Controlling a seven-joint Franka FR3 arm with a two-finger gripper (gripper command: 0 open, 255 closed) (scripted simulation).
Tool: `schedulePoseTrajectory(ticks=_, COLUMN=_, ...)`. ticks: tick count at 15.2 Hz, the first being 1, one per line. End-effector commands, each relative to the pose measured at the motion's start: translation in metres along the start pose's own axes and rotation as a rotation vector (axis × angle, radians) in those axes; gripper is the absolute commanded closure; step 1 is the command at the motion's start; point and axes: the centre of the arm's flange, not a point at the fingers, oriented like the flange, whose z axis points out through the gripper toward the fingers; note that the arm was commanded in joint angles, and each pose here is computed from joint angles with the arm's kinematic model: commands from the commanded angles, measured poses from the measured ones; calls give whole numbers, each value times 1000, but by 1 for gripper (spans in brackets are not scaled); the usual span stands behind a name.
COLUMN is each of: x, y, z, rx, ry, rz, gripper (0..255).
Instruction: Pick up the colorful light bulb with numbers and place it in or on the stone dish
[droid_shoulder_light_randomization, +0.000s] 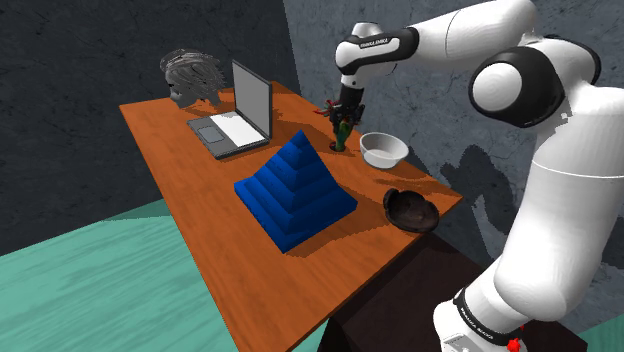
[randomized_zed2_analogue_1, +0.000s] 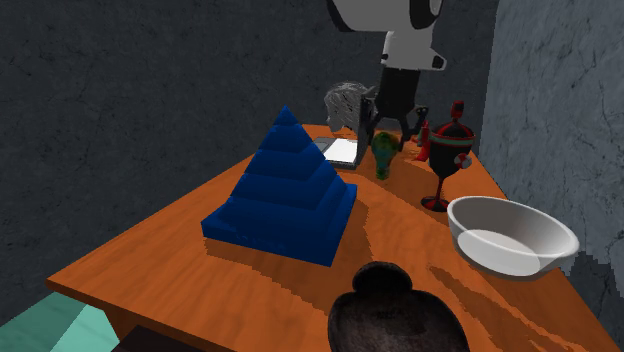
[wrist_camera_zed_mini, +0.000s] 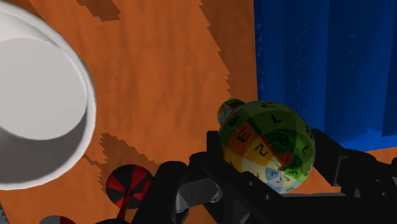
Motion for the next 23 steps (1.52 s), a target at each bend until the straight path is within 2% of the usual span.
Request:
schedulePoseTrajectory(ticks=1, x=-1, y=0, z=-11, rx=0, ry=0, rz=0, gripper=255)
schedulePoseTrajectory(ticks=8, x=-3, y=-3, z=-43, rx=0, ry=0, rz=0, gripper=255)
schedulePoseTrajectory(ticks=23, x=-193, y=48, z=-56, rx=0, ry=0, rz=0, gripper=255)
